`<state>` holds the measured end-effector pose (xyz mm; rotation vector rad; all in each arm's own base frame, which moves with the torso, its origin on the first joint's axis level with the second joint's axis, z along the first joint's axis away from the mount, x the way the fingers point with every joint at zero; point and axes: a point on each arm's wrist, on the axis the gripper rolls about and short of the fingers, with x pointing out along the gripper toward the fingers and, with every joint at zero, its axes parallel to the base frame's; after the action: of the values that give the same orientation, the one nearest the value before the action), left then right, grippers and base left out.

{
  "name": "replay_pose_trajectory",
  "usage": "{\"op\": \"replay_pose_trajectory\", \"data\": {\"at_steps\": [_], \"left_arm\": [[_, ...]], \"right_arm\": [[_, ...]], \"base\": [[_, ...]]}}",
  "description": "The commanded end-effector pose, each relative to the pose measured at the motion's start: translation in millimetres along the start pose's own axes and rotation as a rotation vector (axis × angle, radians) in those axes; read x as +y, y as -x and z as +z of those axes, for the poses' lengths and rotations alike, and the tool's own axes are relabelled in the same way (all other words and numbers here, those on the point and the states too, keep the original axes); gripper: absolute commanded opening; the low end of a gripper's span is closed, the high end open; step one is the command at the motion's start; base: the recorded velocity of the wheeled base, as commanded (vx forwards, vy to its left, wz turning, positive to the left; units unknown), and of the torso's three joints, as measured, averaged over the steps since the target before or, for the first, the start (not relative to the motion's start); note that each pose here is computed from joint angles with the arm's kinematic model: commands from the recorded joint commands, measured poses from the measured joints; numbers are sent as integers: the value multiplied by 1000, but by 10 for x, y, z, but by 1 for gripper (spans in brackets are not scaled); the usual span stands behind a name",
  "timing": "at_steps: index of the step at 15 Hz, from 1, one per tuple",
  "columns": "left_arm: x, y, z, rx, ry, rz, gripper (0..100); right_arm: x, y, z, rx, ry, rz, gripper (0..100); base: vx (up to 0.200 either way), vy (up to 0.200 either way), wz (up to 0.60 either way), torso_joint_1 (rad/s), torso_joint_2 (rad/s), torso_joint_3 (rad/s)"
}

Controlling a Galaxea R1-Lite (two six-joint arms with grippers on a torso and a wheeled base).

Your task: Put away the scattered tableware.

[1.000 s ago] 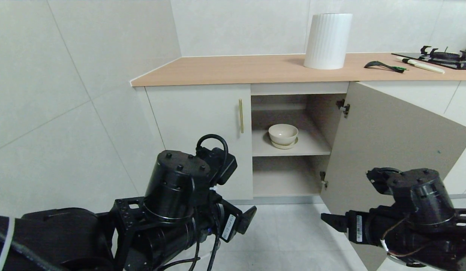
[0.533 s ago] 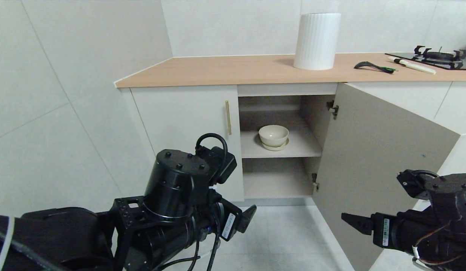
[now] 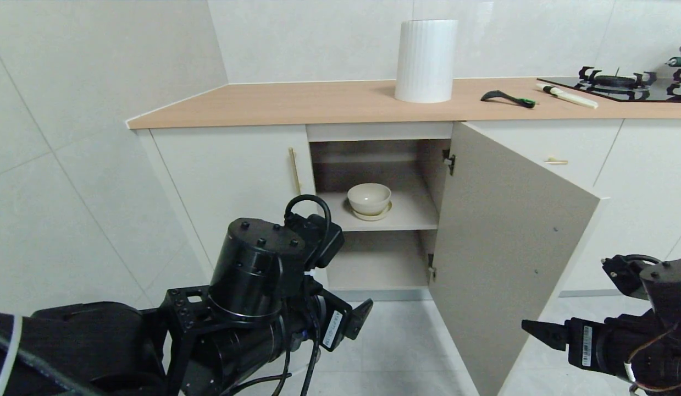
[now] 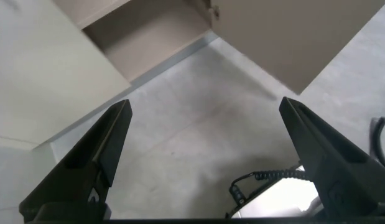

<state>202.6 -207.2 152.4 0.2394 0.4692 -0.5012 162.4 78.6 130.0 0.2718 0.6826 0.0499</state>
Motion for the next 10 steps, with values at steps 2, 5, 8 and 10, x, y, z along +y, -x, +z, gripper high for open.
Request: {"op": "replay_pose_trajectory", "data": {"at_steps": [2, 5, 8, 10], "left_arm": [[-1, -4, -7, 2, -5, 1, 100], [2, 8, 1, -2, -5, 1, 100], [18, 52, 41, -22, 2, -1, 100], [114, 109, 123, -70, 28, 22, 100]], "right_arm": [[-211, 225, -127, 41, -33, -57, 100], [-463, 350, -221, 12, -106, -142, 100], [-655, 250, -15, -8, -189, -287, 100], [-730, -46, 324, -59, -250, -342, 100]], "base": [[0, -100, 0, 1, 1, 4], [0, 0, 0, 0, 0, 0], [0, 0, 0, 0, 0, 0], [0, 0, 0, 0, 0, 0]]}}
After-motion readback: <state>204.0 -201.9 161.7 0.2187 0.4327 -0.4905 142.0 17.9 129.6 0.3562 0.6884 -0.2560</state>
